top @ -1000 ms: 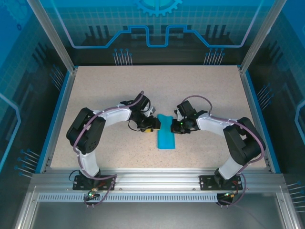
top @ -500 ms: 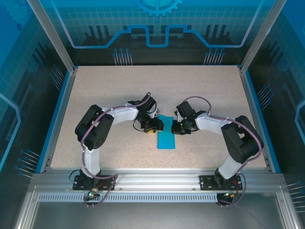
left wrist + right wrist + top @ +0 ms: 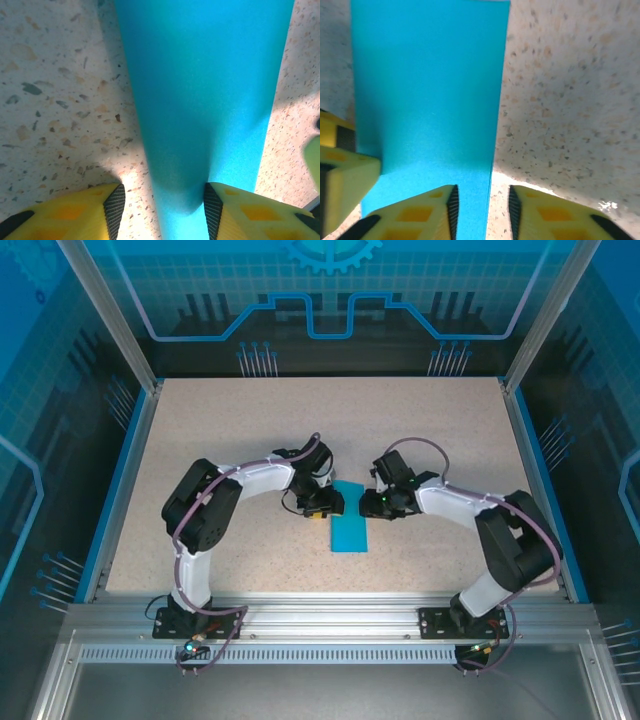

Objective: Fold a paper plane with a square sheet of paper (fold left side to right side)
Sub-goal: First fold in half a square sheet of paper at the center of the table.

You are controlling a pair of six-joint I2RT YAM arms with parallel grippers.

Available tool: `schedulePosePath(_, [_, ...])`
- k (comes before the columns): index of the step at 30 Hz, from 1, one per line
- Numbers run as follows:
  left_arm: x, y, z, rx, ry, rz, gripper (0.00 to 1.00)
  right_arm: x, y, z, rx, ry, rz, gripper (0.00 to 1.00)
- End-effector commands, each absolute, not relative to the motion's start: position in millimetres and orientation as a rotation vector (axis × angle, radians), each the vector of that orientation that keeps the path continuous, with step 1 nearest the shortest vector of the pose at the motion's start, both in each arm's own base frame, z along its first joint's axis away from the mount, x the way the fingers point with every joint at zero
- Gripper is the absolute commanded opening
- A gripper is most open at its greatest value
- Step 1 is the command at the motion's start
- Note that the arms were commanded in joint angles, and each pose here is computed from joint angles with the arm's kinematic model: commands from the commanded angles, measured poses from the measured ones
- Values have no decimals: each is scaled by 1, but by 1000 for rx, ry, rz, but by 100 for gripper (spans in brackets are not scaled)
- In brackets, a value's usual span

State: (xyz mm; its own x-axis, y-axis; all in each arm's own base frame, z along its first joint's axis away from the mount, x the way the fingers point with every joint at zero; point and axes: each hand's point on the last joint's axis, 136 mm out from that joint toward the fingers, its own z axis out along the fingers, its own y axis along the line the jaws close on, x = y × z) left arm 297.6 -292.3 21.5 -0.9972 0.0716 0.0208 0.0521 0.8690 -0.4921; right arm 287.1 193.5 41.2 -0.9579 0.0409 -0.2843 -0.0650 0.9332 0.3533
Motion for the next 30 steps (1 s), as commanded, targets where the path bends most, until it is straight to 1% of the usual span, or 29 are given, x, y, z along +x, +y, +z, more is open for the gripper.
schedulePosePath(1, [287,-289,-8,-84,-2979,647,51,285,176,58,23,2735,461,41])
schedulePosePath(3, [287,-289,-9,-88,-2981,632,50,283,168,65,52,2699,459,46])
schedulePosePath(7, [287,-288,-12,-90,-2984,615,51,279,152,78,116,2640,467,52])
schedulePosePath(10, [286,-287,-13,-98,-2985,597,50,275,145,86,150,2600,494,59])
schedulePosePath(21, [286,-285,-14,-117,-2989,568,48,267,139,100,248,2521,657,77])
schedulePosePath(24, [286,-285,-14,-119,-2991,562,48,267,140,102,249,2515,677,81])
schedulePosePath(30, [286,-285,-13,-113,-2996,562,46,266,140,102,250,2515,679,84])
